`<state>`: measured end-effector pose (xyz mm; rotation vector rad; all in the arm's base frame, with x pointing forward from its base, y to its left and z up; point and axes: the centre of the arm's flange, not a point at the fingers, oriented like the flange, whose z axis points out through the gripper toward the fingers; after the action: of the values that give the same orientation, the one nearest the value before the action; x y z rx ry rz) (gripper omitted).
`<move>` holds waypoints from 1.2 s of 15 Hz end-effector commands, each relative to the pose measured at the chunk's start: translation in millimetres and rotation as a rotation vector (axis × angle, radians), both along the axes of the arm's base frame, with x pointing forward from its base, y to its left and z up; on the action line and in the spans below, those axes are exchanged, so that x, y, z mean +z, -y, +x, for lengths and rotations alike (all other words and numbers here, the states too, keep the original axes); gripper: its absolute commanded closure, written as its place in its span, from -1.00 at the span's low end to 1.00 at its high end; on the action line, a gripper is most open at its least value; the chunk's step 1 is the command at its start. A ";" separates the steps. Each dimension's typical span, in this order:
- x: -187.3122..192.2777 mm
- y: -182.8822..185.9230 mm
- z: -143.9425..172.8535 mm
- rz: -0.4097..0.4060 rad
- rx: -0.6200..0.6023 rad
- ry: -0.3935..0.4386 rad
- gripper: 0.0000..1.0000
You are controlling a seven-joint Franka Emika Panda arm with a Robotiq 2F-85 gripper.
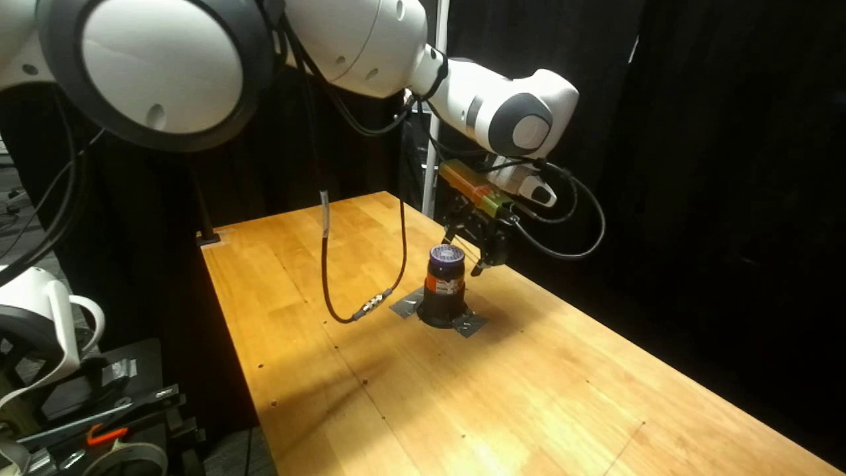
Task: Put the rubber bung on the brown bottle
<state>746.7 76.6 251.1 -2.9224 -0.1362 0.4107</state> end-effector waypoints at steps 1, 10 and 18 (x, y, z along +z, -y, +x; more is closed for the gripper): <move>-5.3 -9.0 16.0 -0.005 -0.013 -0.069 -1.00; -16.5 3.9 -29.5 -0.069 0.092 -0.227 -1.00; -12.3 22.4 -83.3 -0.116 0.143 -0.219 -1.00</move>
<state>714.2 74.6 228.2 -2.9242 -0.2439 0.7512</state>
